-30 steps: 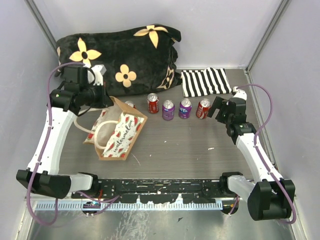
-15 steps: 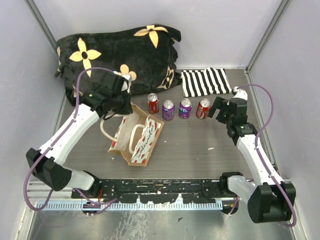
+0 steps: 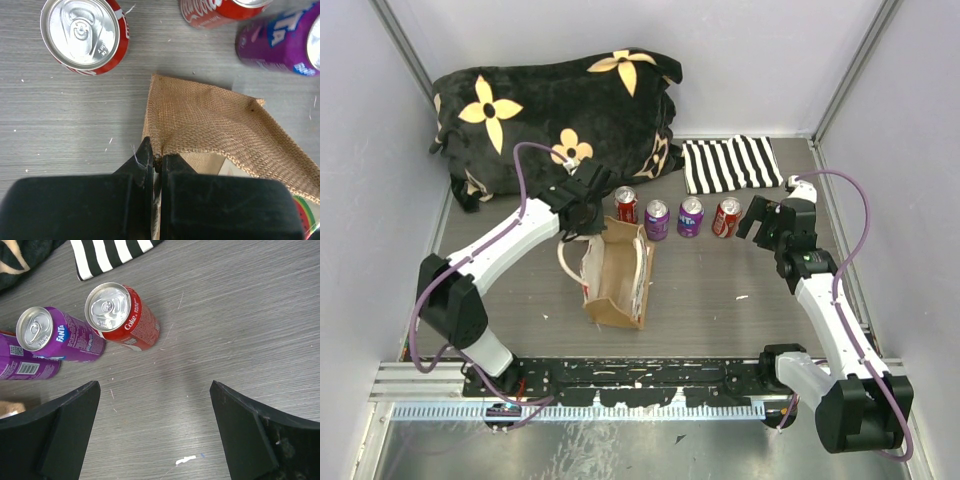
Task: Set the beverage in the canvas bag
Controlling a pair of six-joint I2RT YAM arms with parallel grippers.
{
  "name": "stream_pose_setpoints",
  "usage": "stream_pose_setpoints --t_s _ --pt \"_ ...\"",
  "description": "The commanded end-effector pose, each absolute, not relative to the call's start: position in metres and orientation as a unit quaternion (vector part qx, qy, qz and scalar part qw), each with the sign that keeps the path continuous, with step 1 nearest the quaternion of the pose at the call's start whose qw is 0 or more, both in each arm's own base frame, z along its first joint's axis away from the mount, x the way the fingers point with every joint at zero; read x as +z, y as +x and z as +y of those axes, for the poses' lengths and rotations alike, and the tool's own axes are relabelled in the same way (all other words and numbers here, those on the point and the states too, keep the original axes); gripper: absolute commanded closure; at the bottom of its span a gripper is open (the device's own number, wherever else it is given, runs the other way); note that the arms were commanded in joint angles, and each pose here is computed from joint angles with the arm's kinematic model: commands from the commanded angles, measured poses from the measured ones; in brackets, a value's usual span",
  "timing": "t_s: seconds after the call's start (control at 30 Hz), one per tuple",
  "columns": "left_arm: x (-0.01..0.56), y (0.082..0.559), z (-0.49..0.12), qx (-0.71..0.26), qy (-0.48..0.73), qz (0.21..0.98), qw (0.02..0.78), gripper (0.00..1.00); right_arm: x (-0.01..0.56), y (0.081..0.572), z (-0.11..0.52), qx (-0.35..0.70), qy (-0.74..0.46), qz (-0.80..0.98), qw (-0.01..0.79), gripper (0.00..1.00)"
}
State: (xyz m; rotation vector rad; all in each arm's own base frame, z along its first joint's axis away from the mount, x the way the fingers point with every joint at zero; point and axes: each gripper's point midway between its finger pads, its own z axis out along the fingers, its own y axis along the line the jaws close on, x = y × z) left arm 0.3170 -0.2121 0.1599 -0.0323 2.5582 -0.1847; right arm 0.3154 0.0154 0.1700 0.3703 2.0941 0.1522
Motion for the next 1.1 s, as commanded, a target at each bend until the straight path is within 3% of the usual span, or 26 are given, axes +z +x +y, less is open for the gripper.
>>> stream_pose_setpoints --t_s 0.0,0.37,0.87,0.93,1.07 --pt "0.165 0.334 -0.214 -0.059 -0.101 0.947 0.298 1.00 0.204 0.324 0.013 0.061 0.146 0.838 0.522 0.03" --pt "0.158 0.304 -0.244 -0.054 -0.100 0.954 0.276 1.00 0.206 0.326 0.008 0.043 0.131 0.844 0.518 0.02" --pt "0.146 0.302 -0.225 -0.005 -0.142 0.948 0.285 1.00 0.199 0.323 0.007 0.040 0.135 0.847 0.512 0.02" --pt "0.148 0.302 -0.231 -0.020 -0.133 0.950 0.283 0.89 0.199 0.324 0.007 0.039 0.134 0.848 0.512 0.02" --pt "0.157 0.305 -0.247 -0.062 -0.092 0.951 0.289 0.43 0.197 0.324 0.008 0.039 0.133 0.849 0.510 0.02"
